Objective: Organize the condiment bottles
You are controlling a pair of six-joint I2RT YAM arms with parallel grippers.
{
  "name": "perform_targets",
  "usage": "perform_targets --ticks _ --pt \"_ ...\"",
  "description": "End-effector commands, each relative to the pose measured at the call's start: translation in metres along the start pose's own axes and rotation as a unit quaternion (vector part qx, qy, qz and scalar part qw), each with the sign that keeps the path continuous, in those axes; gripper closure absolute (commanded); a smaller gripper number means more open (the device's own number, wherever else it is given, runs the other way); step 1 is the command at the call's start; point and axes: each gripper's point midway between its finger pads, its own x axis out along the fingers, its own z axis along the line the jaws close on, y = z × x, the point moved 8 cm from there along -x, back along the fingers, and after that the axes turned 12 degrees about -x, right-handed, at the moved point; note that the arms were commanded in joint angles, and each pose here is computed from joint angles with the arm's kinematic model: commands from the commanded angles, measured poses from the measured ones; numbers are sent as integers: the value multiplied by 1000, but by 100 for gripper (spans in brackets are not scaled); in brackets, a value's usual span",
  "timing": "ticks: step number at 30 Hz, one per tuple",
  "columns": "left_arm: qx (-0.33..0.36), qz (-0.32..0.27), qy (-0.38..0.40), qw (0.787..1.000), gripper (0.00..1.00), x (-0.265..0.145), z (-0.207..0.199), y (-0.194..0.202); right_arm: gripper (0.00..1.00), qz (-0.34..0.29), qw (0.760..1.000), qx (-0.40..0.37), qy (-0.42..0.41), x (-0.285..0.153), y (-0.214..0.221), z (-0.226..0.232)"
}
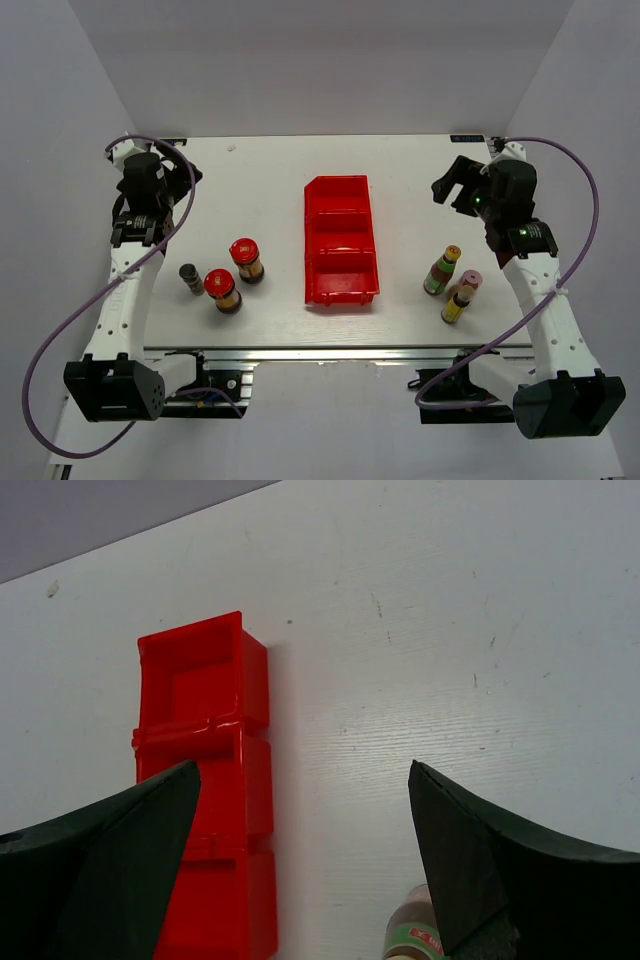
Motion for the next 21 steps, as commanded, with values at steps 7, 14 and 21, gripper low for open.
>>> perform_targets --ticks 7,14,21 --pt "11 15 28 999 2 1 -6 2 11 -1 1000 -4 -21 -12 10 3" --pt "24 33 38 998 2 7 -1 13 11 63 996 21 55 -44 24 -8" --pt "32 43 39 998 2 13 0 18 11 128 984 20 120 -73 64 -22"
